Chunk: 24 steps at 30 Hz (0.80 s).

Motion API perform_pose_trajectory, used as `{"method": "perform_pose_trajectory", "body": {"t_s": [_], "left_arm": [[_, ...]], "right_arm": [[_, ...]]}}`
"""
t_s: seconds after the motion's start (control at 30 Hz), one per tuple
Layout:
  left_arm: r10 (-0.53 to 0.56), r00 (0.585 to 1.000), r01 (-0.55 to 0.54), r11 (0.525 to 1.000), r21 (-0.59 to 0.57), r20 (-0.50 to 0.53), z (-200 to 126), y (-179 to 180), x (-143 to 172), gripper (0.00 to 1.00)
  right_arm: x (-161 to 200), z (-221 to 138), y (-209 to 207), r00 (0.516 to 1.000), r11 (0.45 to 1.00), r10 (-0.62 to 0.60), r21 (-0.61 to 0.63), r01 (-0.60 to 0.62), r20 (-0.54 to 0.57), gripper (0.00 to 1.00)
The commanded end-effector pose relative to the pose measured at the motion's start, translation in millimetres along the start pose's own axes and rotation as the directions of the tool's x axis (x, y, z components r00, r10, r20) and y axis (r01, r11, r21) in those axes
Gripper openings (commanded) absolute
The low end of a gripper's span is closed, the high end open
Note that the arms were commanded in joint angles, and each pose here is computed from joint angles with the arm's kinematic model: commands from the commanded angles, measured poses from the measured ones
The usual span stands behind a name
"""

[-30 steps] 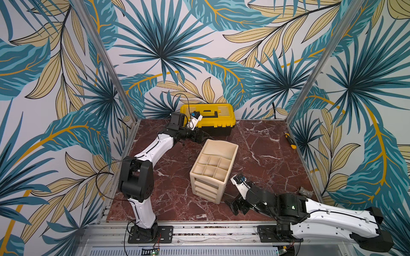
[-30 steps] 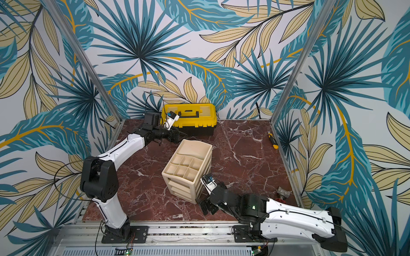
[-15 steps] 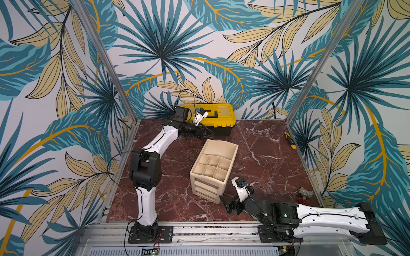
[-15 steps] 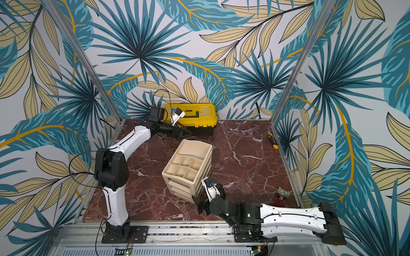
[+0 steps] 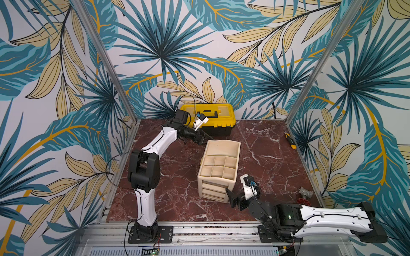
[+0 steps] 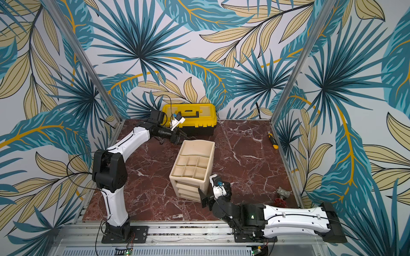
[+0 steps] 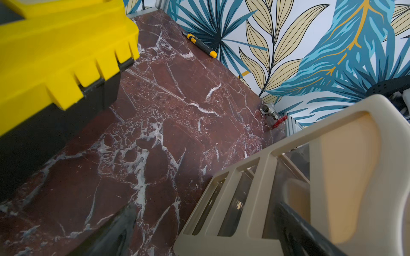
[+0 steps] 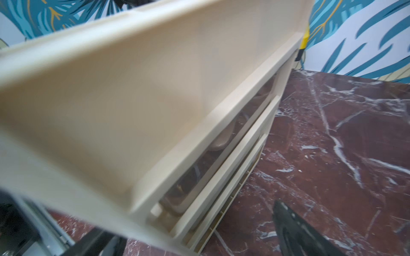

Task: Take the mice out of the drawer
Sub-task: Adjust the storage box at the center of the board.

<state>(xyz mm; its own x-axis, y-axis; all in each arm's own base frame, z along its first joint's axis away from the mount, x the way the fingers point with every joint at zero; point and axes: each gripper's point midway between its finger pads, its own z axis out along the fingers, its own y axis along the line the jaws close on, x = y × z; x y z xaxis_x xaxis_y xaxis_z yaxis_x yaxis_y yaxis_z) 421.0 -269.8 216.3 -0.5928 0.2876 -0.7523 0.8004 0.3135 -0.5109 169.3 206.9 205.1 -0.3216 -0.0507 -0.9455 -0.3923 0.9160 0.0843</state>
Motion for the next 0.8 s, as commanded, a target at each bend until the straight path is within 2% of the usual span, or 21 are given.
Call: {"method": "perform_pose_trajectory", "body": {"t_s": [0.0,0.13,0.37,0.53,0.77], "left_arm": [[0.017,1.0,-0.018,0.998,0.054,0.011,-5,-34,2,0.98],[0.016,1.0,-0.017,0.999,0.044,0.016,-6,-50,13,0.98],[0.032,0.999,-0.032,0.999,0.013,0.008,-11,-80,31,0.98],[0.052,0.999,-0.052,0.999,-0.001,0.007,-13,-95,38,0.98],[0.045,0.999,-0.045,0.999,-0.03,-0.002,-10,-91,48,0.98]], "right_arm": [[-9,-6,-34,0.997,0.987,-0.049,0.153,0.041,0.053,1.0],[-12,-11,-54,0.995,0.972,-0.073,0.227,0.057,0.064,0.99],[-7,-5,-86,0.998,0.942,-0.057,0.331,0.053,0.004,0.99],[-2,21,-91,0.997,0.946,-0.042,0.318,0.062,-0.071,0.99],[-12,69,-85,0.993,0.961,-0.052,0.266,0.079,-0.106,1.0]]}}
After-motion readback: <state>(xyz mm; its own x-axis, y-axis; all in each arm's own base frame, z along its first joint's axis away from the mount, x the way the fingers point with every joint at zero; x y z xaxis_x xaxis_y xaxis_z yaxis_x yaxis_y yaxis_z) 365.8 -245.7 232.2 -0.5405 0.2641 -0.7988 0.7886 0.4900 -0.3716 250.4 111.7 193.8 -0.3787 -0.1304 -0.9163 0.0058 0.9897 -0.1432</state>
